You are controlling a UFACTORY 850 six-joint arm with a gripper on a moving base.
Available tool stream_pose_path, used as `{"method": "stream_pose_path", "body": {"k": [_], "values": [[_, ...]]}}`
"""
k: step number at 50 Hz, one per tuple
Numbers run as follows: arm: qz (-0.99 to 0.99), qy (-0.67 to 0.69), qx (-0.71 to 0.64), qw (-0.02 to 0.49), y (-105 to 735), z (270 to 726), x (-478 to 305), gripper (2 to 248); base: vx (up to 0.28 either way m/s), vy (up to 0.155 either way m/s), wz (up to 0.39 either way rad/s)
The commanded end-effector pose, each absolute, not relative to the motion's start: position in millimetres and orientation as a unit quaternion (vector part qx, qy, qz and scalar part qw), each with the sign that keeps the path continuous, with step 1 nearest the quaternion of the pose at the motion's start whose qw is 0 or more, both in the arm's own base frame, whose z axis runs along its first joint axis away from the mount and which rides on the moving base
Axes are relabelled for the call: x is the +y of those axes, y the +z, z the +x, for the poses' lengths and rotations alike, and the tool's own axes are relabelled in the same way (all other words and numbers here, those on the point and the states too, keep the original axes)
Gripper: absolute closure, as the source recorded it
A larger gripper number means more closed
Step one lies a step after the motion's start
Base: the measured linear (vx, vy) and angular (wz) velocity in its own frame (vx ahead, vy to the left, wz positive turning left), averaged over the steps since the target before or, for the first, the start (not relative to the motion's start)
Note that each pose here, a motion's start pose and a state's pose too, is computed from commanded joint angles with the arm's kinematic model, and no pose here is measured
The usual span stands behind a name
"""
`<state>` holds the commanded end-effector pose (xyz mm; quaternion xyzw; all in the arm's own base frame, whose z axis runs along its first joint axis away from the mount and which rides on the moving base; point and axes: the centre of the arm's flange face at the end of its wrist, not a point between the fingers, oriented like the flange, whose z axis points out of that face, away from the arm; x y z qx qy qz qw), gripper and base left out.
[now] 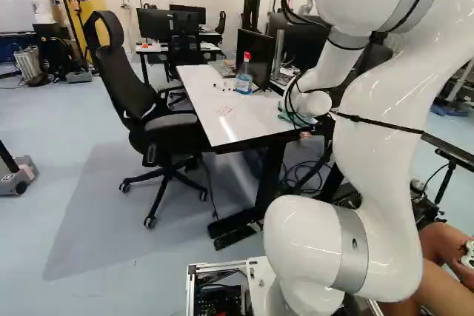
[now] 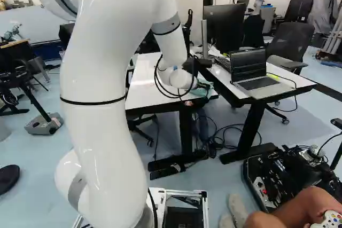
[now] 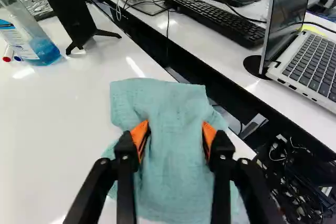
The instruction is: Clean the table with the green towel
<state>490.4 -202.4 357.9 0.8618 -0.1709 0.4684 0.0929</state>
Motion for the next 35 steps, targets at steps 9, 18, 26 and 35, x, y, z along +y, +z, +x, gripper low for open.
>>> {"method": "stream_pose_path", "body": {"k": [9, 18, 26, 35], "values": [[0.862, 0.468, -0.171, 0.093, 357.9, 490.4, -202.4, 172, 0.0, 0.0, 0.0], [0.862, 0.468, -0.171, 0.093, 357.9, 490.4, -202.4, 190, 0.0, 0.0, 0.0], [0.862, 0.468, -0.171, 0.093, 357.9, 490.4, -202.4, 195, 0.0, 0.0, 0.0], [0.86, 0.472, -0.171, 0.094, 362.6, 489.5, -202.1, 195, 0.0, 0.0, 0.0]]}}
